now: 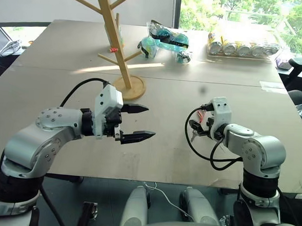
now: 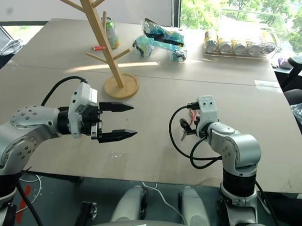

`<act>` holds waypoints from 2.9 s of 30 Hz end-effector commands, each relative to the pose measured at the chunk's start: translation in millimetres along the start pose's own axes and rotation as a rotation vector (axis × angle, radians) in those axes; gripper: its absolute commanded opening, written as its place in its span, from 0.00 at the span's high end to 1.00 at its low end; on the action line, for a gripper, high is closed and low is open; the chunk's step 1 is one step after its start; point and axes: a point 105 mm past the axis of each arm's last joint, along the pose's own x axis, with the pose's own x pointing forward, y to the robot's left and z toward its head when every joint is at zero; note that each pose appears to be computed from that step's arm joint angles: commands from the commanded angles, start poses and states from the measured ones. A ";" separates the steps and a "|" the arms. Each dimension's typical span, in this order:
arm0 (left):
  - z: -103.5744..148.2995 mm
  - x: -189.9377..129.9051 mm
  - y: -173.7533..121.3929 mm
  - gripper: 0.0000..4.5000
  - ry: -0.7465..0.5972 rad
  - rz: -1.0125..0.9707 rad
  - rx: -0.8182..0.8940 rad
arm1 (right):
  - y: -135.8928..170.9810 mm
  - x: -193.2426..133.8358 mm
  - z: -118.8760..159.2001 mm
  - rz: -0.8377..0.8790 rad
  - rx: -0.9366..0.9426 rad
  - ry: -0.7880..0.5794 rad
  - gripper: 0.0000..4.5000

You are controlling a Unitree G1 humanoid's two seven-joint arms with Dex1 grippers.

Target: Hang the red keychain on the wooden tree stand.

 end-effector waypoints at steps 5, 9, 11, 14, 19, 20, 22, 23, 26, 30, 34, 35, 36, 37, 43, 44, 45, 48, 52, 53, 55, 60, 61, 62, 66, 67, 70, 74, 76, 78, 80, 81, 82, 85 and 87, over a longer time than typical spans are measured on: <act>12.4 -5.2 -0.3 0.00 -0.013 0.022 0.056 | 2.9 10.7 0.3 0.001 -0.109 -0.021 0.28; 15.3 -5.9 -0.3 0.00 -0.017 0.028 0.058 | 11.2 16.9 -6.3 0.040 -0.182 -0.009 0.71; 17.4 -6.0 -2.2 0.00 -0.020 0.025 0.057 | 17.2 18.3 -9.1 0.068 -0.226 -0.012 0.91; 19.5 -6.2 -3.9 0.00 -0.025 0.024 0.054 | 23.0 18.9 -10.2 0.096 -0.271 -0.026 0.99; 21.3 -6.2 -4.5 0.00 -0.033 0.026 0.046 | 24.9 19.2 -9.0 0.113 -0.313 -0.051 0.99; 20.4 -6.5 -4.4 0.00 -0.032 0.028 0.043 | 24.4 18.2 -7.9 0.120 -0.323 -0.061 0.99; 16.6 -8.4 -3.3 0.00 -0.024 0.037 0.034 | 25.9 14.7 -2.2 0.156 -0.346 -0.105 0.99; 14.5 -10.0 -2.1 0.00 -0.019 0.046 0.032 | 27.3 12.4 2.3 0.181 -0.360 -0.134 0.99; 12.7 -22.1 5.6 0.00 -0.028 0.120 0.006 | 27.0 -6.2 30.8 0.268 -0.419 -0.297 0.99; 29.9 -36.1 9.8 0.00 -0.130 0.245 0.001 | 36.7 -29.5 61.2 0.384 -0.466 -0.479 0.99; 51.9 -50.9 4.9 0.00 -0.259 0.361 -0.059 | 52.2 -41.7 89.4 0.447 -0.472 -0.616 0.99; 55.9 -55.4 3.7 0.00 -0.293 0.395 -0.080 | 59.5 -44.7 96.4 0.466 -0.480 -0.655 0.99; 58.0 -58.4 3.0 0.00 -0.314 0.417 -0.096 | 64.3 -46.4 100.4 0.479 -0.486 -0.678 0.99; 59.7 -61.9 1.2 0.00 -0.335 0.441 -0.112 | 71.1 -47.8 105.2 0.496 -0.492 -0.704 0.99; 61.9 -91.1 -5.6 0.00 -0.327 0.607 -0.084 | 117.6 -44.2 135.8 0.582 -0.529 -0.854 0.99; 62.9 -97.2 -4.7 0.00 -0.336 0.634 -0.085 | 124.9 -42.9 139.2 0.598 -0.534 -0.872 0.99; 63.2 -103.2 -3.6 0.00 -0.342 0.661 -0.084 | 131.9 -41.3 142.3 0.609 -0.541 -0.887 0.99; 62.9 -121.0 -0.9 0.00 -0.354 0.745 -0.073 | 150.1 -32.9 151.2 0.618 -0.563 -0.918 0.99; 65.8 -138.7 3.8 0.00 -0.416 0.829 -0.067 | 170.0 -15.6 156.3 0.584 -0.653 -0.944 0.99; 64.9 -138.7 3.7 0.00 -0.417 0.838 -0.065 | 173.6 -11.5 156.6 0.572 -0.684 -0.950 0.99; 62.5 -139.2 3.7 0.00 -0.413 0.852 -0.063 | 177.8 -6.0 158.0 0.555 -0.711 -0.957 0.99; 59.8 -145.2 4.1 0.00 -0.424 0.888 -0.059 | 185.6 2.6 162.5 0.520 -0.763 -0.976 0.99; 59.2 -146.2 3.8 0.00 -0.422 0.893 -0.058 | 187.4 4.0 163.4 0.517 -0.766 -0.978 0.99; 58.7 -146.9 3.5 0.00 -0.420 0.895 -0.057 | 189.6 5.4 164.4 0.513 -0.770 -0.980 0.99; 57.6 -148.1 3.0 0.00 -0.410 0.898 -0.052 | 196.0 9.4 166.3 0.509 -0.782 -0.986 0.99; 57.6 -148.7 2.9 0.00 -0.408 0.900 -0.050 | 197.0 9.9 166.3 0.509 -0.785 -0.987 0.99; 58.3 -149.6 3.8 0.00 -0.404 0.901 -0.043 | 198.8 11.8 168.4 0.509 -0.786 -0.987 0.99; 58.6 -148.6 3.9 0.00 -0.398 0.899 -0.038 | 197.7 15.2 171.7 0.500 -0.766 -0.975 0.99; 58.8 -148.0 3.8 0.00 -0.397 0.896 -0.037 | 197.1 16.3 173.2 0.499 -0.749 -0.970 0.99; 59.3 -147.9 4.5 0.00 -0.395 0.895 -0.034 | 196.3 16.9 175.8 0.491 -0.744 -0.971 0.99; 59.9 -148.4 5.5 0.00 -0.393 0.894 -0.031 | 195.1 17.1 178.5 0.481 -0.742 -0.976 0.99; 60.1 -148.6 6.0 0.00 -0.392 0.894 -0.030 | 194.5 17.3 179.5 0.477 -0.741 -0.978 0.99; 60.2 -148.8 6.6 0.00 -0.391 0.894 -0.029 | 193.9 17.6 180.4 0.473 -0.741 -0.978 0.99; 61.2 -149.0 7.7 0.00 -0.390 0.891 -0.026 | 192.8 17.6 182.7 0.465 -0.738 -0.983 0.99; 62.0 -148.9 8.2 0.00 -0.390 0.889 -0.023 | 192.3 16.6 184.5 0.460 -0.733 -0.992 0.99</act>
